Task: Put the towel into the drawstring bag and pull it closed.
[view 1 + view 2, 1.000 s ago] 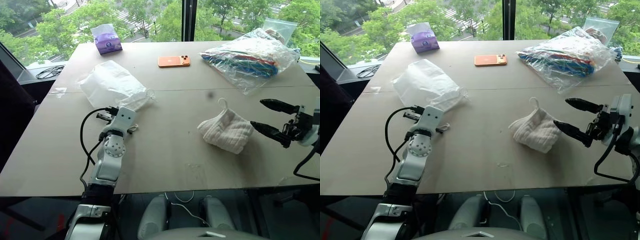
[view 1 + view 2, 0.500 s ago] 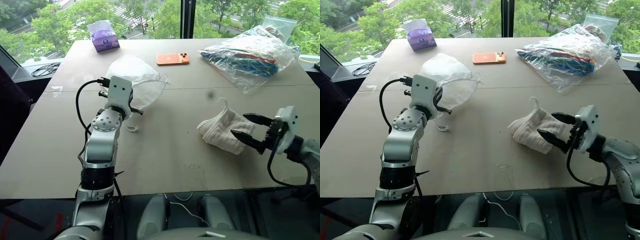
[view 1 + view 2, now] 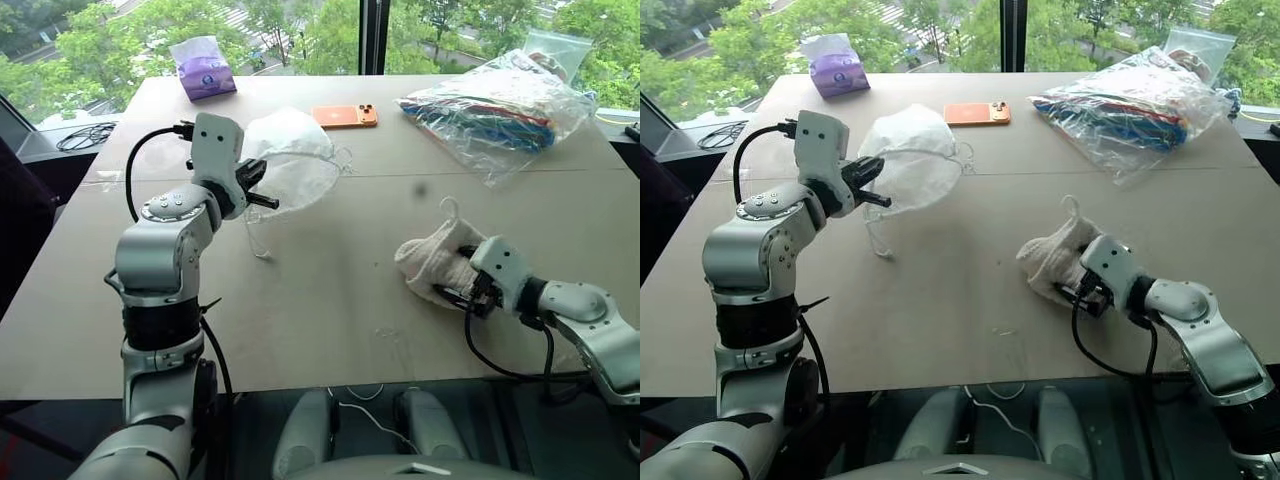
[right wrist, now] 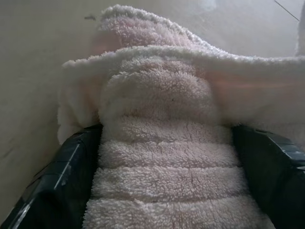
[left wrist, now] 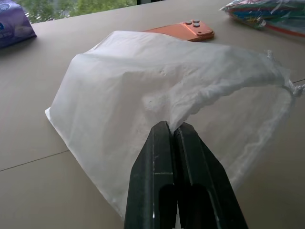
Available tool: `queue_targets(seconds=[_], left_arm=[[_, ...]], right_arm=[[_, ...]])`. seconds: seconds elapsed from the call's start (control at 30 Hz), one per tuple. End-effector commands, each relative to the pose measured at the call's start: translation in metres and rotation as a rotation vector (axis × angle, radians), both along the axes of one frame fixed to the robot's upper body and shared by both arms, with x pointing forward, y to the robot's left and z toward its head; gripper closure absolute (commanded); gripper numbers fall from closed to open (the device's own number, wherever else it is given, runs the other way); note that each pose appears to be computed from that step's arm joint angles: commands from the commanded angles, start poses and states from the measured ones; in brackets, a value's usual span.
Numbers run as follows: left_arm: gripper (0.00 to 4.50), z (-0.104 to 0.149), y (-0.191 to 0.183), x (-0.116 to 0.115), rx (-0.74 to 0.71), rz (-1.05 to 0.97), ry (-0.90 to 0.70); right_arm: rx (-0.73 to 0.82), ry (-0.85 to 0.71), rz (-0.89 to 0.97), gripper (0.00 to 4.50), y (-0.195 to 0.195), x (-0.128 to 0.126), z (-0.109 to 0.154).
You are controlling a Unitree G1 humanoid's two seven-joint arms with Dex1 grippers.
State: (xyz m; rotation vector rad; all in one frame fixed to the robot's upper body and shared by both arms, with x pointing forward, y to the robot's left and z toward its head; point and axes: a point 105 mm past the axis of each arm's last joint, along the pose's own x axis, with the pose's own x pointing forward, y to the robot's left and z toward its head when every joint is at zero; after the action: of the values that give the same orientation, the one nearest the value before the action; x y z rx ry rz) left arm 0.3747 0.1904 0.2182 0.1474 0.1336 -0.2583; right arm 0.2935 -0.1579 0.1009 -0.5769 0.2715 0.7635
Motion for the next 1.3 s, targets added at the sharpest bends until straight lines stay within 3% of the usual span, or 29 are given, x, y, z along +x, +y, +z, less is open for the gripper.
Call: queue_targets(seconds=[0.03,0.13,0.27,0.37,0.6,0.67,0.77,0.87,1.0,1.1,1.17,1.3], left_arm=[[4.47,0.024,-0.008,-0.008,0.022,-0.038,-0.074],[4.47,0.025,-0.009,-0.008,0.021,-0.04,-0.076],[4.47,0.025,-0.01,-0.008,0.019,-0.043,-0.075],[4.5,0.027,-0.012,-0.009,0.013,-0.05,-0.07],[4.5,0.028,-0.014,-0.01,-0.032,-0.074,-0.05],[4.5,0.026,-0.018,-0.011,-0.04,-0.094,-0.034],[4.5,0.021,-0.024,-0.011,-0.098,-0.118,0.001],[4.5,0.013,-0.035,-0.013,-0.199,-0.157,0.062],[4.5,0.005,-0.046,-0.014,-0.226,-0.202,0.09],[4.5,0.007,-0.055,-0.015,-0.282,-0.243,0.099],[4.5,0.006,-0.057,-0.016,-0.302,-0.255,0.111],[4.5,0.003,-0.059,-0.019,-0.316,-0.267,0.132]], right_arm=[[-0.06,0.082,-0.158,0.0,-0.019,0.016,-0.016],[0.01,0.173,-0.247,0.0,-0.019,0.022,-0.022],[0.03,0.445,-0.281,0.0,-0.018,0.003,-0.055],[0.037,0.508,-0.257,0.9,-0.015,-0.004,-0.06],[0.062,0.513,-0.216,3.91,-0.007,-0.006,-0.052],[0.074,0.465,-0.191,4.41,-0.003,-0.002,-0.043],[0.123,0.395,-0.099,4.42,0.012,0.001,-0.018],[0.276,0.411,0.119,4.42,0.05,-0.02,0.012],[0.437,0.391,0.352,4.42,0.091,-0.043,0.056],[0.533,0.371,0.269,4.42,0.111,-0.03,0.061],[0.587,0.345,0.08,4.42,0.12,-0.005,0.051],[0.637,0.317,-0.057,4.42,0.134,0.011,0.043]])
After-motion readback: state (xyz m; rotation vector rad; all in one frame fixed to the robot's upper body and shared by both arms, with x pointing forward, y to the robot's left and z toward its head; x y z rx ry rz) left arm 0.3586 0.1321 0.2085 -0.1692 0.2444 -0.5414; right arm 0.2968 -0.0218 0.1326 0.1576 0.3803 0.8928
